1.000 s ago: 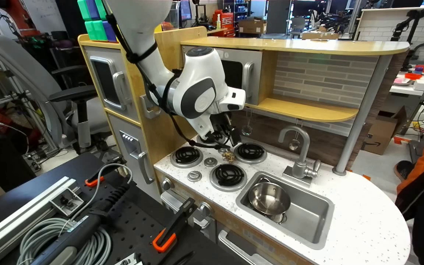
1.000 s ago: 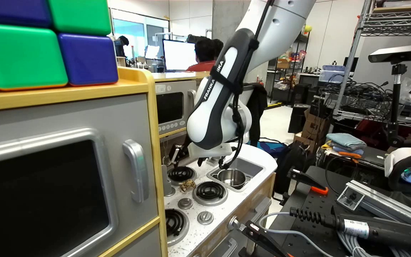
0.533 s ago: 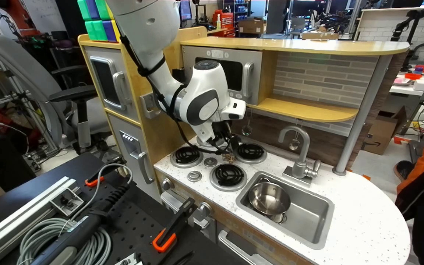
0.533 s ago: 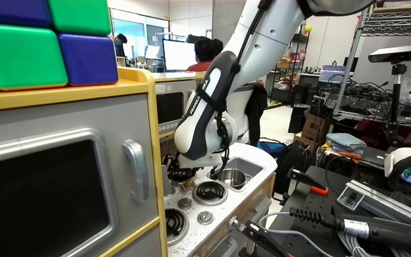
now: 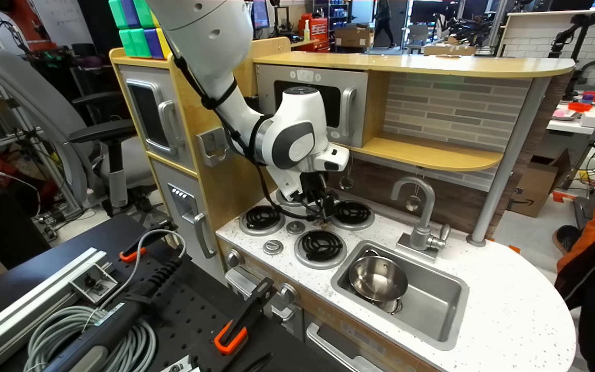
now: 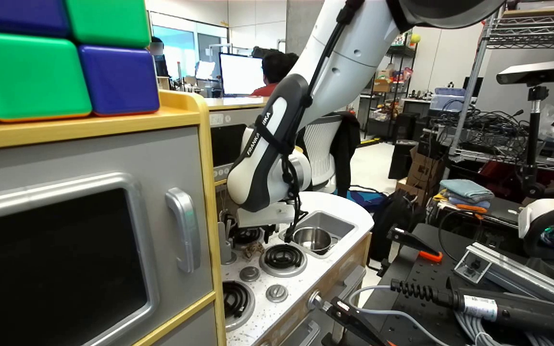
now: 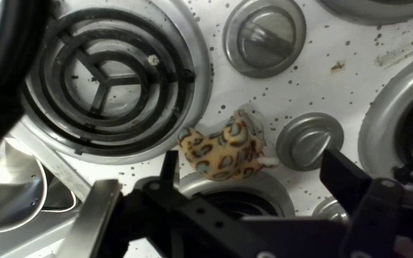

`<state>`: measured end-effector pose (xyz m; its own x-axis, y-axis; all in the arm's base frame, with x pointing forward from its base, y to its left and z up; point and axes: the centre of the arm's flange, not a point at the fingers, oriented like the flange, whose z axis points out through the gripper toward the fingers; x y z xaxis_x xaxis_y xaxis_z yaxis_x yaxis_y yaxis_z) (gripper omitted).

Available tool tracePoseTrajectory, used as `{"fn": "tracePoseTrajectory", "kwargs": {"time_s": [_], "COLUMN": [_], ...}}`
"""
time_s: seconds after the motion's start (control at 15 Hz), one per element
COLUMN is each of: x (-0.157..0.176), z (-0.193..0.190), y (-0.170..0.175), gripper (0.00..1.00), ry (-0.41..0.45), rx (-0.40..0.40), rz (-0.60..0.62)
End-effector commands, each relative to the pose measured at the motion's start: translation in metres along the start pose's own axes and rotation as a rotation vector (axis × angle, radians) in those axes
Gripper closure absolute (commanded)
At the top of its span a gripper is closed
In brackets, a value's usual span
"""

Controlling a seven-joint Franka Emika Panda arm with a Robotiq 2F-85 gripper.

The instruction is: Put the frog toy in the pot in the sink

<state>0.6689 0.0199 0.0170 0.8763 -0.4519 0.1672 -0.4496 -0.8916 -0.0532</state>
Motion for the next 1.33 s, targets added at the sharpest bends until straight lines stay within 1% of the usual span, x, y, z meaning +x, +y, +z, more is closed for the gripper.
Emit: {"fn": "tracePoseTrajectory", "kwargs": {"time_s": [0.0,0.13,0.27,0.6,0.67,0.87,0.93,1.13,1.2,1.27], "x": [0.015,0.019,0.023,0.024,0.024,0.023,0.022,0.014,0.013,0.013], "z": [0.015,0.021,0.023,0.019,0.014,-0.001,-0.006,-0.034,-0.045,-0.057], "y": [-0.006,-0.005,-0.008,-0.012,-0.012,-0.008,-0.005,0.012,0.018,0.025], "gripper": [0.01,0.02,0.28,0.66,0.75,0.95,1.0,0.97,1.0,0.97], "ry": [-0.016,-0.051,-0.088,-0.128,-0.137,-0.155,-0.164,-0.194,-0.197,-0.198], "rx": [-0.032,-0.05,-0.062,-0.077,-0.075,-0.074,-0.077,-0.088,-0.093,-0.089], "rz": [0.037,0.069,0.1,0.137,0.143,0.157,0.158,0.157,0.162,0.168]}}
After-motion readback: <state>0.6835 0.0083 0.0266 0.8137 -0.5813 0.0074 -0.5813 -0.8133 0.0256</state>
